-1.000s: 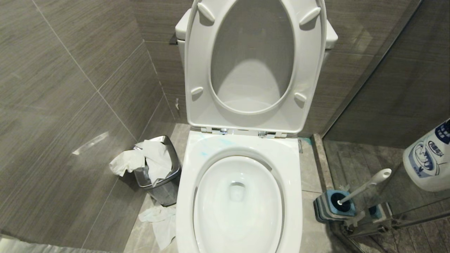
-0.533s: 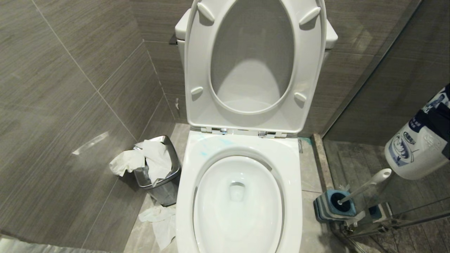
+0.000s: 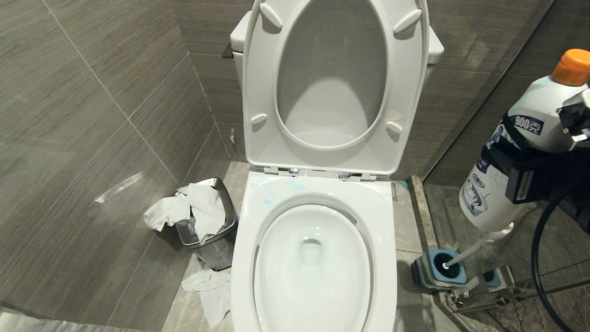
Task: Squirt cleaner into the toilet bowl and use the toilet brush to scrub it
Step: Pour in the cleaning agent
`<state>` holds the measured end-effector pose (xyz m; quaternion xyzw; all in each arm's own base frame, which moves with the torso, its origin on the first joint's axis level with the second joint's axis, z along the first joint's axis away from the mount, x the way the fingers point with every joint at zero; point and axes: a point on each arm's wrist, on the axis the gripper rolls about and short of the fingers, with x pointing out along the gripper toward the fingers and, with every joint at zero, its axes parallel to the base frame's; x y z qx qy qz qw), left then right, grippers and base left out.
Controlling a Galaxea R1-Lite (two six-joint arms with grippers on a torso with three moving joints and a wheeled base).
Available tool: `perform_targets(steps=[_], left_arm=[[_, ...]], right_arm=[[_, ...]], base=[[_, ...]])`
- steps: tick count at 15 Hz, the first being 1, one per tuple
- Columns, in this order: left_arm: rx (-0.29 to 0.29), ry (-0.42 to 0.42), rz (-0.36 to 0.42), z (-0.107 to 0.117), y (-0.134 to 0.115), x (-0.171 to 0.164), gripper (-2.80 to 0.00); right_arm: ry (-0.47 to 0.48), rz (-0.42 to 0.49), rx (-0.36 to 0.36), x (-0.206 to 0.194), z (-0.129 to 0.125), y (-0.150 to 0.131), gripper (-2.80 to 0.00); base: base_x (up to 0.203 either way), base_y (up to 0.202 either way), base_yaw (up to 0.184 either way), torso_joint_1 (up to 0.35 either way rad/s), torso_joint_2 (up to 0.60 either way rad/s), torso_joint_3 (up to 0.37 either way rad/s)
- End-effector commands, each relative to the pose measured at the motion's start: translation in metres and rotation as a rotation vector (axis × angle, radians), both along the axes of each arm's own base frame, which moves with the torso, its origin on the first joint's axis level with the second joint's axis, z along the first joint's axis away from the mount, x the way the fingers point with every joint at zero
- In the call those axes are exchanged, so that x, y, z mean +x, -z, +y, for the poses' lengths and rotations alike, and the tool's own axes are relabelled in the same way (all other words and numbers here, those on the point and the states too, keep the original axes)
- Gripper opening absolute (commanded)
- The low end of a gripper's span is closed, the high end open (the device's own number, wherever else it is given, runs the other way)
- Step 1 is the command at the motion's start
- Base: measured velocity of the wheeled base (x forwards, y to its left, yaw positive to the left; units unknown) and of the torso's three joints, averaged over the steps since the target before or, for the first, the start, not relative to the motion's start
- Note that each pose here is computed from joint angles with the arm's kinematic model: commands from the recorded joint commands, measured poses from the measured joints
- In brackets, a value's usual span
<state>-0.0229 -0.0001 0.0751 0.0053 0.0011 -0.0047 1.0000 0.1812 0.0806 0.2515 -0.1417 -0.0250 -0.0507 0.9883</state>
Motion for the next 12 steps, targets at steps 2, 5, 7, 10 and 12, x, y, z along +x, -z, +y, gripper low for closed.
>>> perform_targets(steps=[2,5,7,10,12], left_arm=[[0.0,0.0,0.002,0.0,0.0,0.0,-2.8],[-0.001,0.001,0.004,0.0,0.001,0.0,-2.8],[-0.001,0.001,0.004,0.0,0.001,0.0,-2.8],[0.002,0.0,0.002,0.0,0.0,0.0,-2.8],[0.002,0.001,0.002,0.0,0.0,0.0,-2.8]], right_arm=[[-0.054,0.043,-0.083,0.008,0.019,0.009,-2.8],[-0.087,0.055,-0.104,0.008,0.032,0.011,-2.8],[-0.09,0.071,-0.152,0.008,0.04,0.014,-2.8],[-0.078,0.087,-0.27,0.01,0.042,0.017,-2.8],[-0.054,0.093,-0.352,0.013,0.044,0.015,-2.8]], base=[[0.0,0.0,0.0,0.0,0.0,0.0],[0.0,0.0,0.0,0.0,0.0,0.0],[0.0,0.0,0.0,0.0,0.0,0.0],[0.0,0.0,0.0,0.0,0.0,0.0],[0.0,0.0,0.0,0.0,0.0,0.0]])
